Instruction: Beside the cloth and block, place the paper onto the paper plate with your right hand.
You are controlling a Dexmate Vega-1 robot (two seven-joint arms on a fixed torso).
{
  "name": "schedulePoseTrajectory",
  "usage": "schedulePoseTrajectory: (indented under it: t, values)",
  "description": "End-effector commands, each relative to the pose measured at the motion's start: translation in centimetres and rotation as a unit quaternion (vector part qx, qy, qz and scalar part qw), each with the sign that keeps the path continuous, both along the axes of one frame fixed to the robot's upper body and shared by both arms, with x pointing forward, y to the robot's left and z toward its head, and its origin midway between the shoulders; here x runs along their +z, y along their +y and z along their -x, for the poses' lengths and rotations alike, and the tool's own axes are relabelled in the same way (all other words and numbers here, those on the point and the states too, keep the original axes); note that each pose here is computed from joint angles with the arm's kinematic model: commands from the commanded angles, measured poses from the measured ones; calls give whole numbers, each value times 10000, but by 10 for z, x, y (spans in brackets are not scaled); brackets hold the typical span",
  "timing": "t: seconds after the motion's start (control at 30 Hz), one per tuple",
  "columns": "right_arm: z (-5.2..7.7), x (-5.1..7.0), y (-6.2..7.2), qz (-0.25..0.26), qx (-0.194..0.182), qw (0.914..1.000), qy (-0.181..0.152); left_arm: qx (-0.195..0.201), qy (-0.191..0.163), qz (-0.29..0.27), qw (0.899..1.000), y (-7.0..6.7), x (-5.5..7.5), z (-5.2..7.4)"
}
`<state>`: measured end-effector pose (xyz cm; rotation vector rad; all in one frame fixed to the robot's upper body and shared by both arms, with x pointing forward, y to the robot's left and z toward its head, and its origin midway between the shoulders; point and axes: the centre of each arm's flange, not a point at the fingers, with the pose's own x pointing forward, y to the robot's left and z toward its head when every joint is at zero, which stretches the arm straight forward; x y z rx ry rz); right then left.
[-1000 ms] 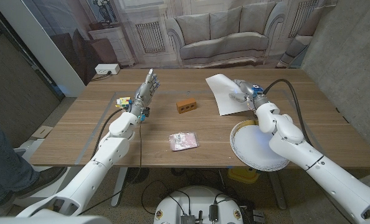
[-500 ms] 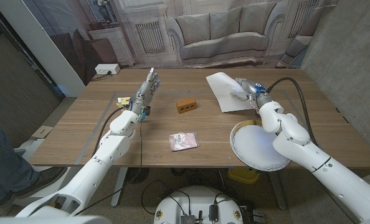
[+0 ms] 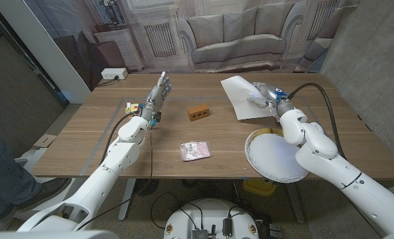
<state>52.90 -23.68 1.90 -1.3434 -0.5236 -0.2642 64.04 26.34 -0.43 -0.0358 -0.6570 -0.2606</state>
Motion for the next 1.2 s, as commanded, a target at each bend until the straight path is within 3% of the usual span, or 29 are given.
schedulePoseTrajectory:
  t: [0.03,0.63,1.2]
  values:
    - [21,-1,-3,-1,-24,9999,-118,-30,-31,-16,10000,0,5,-2]
    - [50,-6,-11,59,-115,9998,-174,-48,28,-29,10000,-5,3,-3]
    - [89,-20,-26,38,-368,9990,-239,-30,96,-75,9999,-9,1,-3]
